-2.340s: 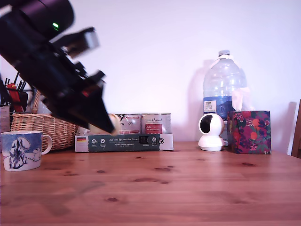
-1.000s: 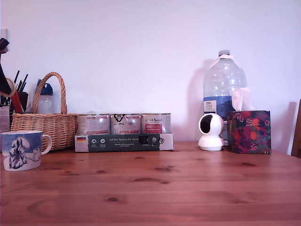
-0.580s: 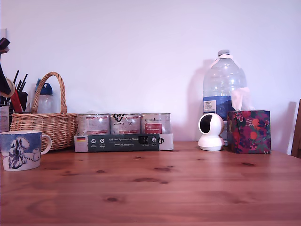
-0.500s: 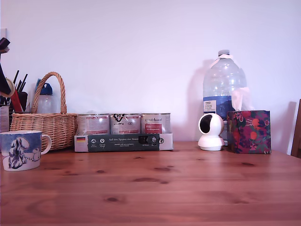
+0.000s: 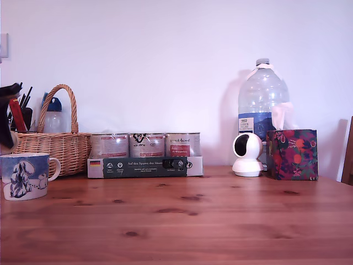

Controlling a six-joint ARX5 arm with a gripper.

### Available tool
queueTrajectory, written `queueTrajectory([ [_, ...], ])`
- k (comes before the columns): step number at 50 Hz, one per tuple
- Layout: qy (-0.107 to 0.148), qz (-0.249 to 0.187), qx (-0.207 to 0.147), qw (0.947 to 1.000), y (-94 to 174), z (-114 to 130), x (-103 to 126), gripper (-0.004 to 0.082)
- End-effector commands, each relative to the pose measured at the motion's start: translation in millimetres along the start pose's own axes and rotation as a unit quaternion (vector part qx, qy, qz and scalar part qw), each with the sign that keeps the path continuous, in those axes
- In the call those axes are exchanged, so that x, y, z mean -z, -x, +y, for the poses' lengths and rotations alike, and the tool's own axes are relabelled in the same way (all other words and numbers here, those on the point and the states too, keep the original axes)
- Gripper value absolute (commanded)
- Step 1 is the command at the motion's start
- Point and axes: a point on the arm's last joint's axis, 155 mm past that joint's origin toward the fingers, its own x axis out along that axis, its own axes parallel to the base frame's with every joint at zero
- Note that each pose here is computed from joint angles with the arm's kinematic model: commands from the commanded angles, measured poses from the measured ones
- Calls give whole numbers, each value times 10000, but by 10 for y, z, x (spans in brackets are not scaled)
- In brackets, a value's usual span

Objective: Pick up the coffee capsules from the table one by one and drop them inside the nearest coffee cup

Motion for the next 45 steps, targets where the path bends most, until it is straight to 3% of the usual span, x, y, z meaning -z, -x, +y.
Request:
queueTrajectory([
  [1, -15, -98, -24, 9999, 51, -7, -159, 133],
  [21, 121, 279, -220, 9993, 11, 79, -477, 133],
  [45, 246, 1132, -408, 9924, -333, 237, -527, 133],
])
